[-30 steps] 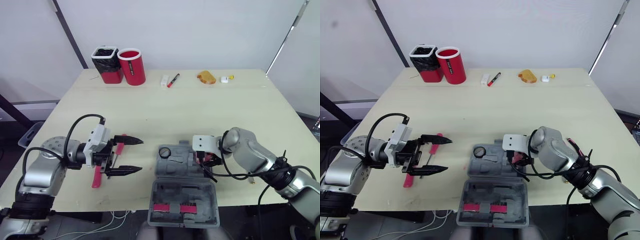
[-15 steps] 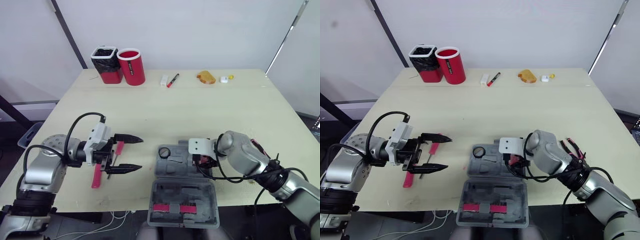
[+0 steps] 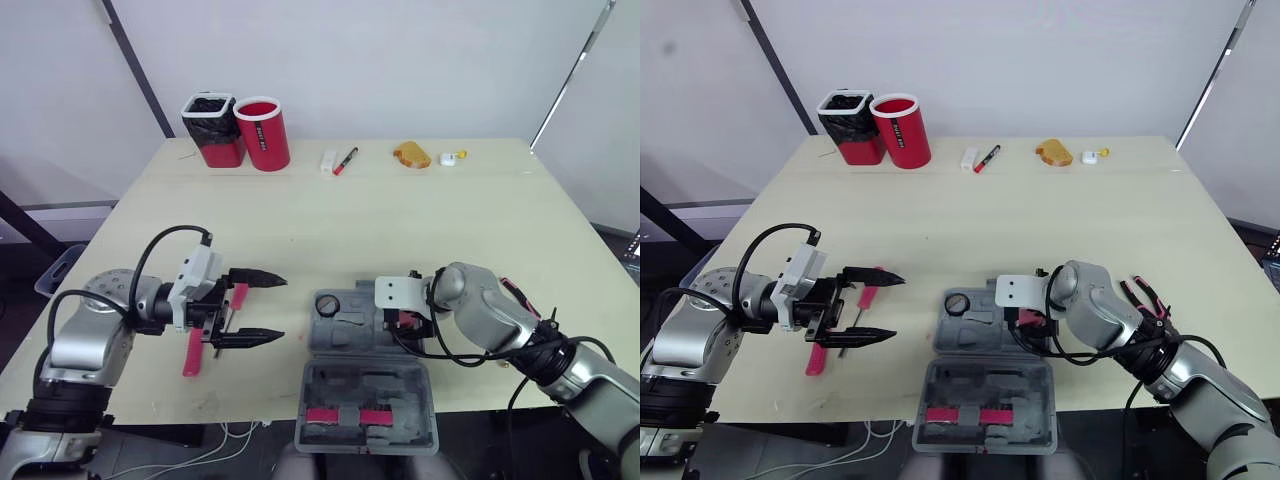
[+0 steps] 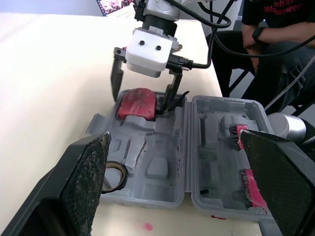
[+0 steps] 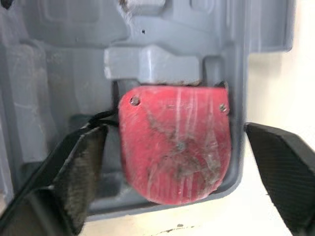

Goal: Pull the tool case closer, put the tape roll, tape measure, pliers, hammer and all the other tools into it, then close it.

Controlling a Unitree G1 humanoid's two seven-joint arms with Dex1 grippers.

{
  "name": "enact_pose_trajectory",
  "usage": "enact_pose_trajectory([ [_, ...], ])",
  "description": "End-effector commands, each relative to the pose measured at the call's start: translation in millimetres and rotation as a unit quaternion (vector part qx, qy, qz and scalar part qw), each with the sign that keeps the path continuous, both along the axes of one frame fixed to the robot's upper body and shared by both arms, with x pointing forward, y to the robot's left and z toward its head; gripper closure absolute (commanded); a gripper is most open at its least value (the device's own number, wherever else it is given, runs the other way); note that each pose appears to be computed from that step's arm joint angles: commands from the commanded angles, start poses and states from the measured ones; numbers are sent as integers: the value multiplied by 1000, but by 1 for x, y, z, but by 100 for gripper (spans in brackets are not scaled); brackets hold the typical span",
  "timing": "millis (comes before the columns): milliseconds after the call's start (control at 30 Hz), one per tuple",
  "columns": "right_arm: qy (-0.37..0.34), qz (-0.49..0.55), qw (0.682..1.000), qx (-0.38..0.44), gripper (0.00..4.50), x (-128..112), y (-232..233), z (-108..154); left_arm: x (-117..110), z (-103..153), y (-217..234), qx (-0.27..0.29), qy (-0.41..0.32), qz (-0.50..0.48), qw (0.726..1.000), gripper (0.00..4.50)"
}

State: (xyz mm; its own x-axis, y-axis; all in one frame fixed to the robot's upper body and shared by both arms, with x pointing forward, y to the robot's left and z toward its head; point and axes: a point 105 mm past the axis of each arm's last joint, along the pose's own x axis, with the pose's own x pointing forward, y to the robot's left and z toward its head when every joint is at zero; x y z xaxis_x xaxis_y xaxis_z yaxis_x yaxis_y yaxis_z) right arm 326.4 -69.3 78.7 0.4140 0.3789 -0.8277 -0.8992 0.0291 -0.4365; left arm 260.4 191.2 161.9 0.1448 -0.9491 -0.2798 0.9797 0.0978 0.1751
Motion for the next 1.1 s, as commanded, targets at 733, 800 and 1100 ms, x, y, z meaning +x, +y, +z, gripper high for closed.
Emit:
enact_pose_trajectory([
  [733, -37, -34, 915, 401, 221, -25, -34, 43, 0, 2, 0, -1, -6, -15, 1000, 0],
  [800, -42, -42, 911, 408, 221, -20, -33, 37, 1, 2, 0, 0, -6, -17, 1000, 0],
  [1100, -12, -50, 884, 465, 221, -15, -27, 9, 2, 4, 1, 2, -8, -15, 1000, 0],
])
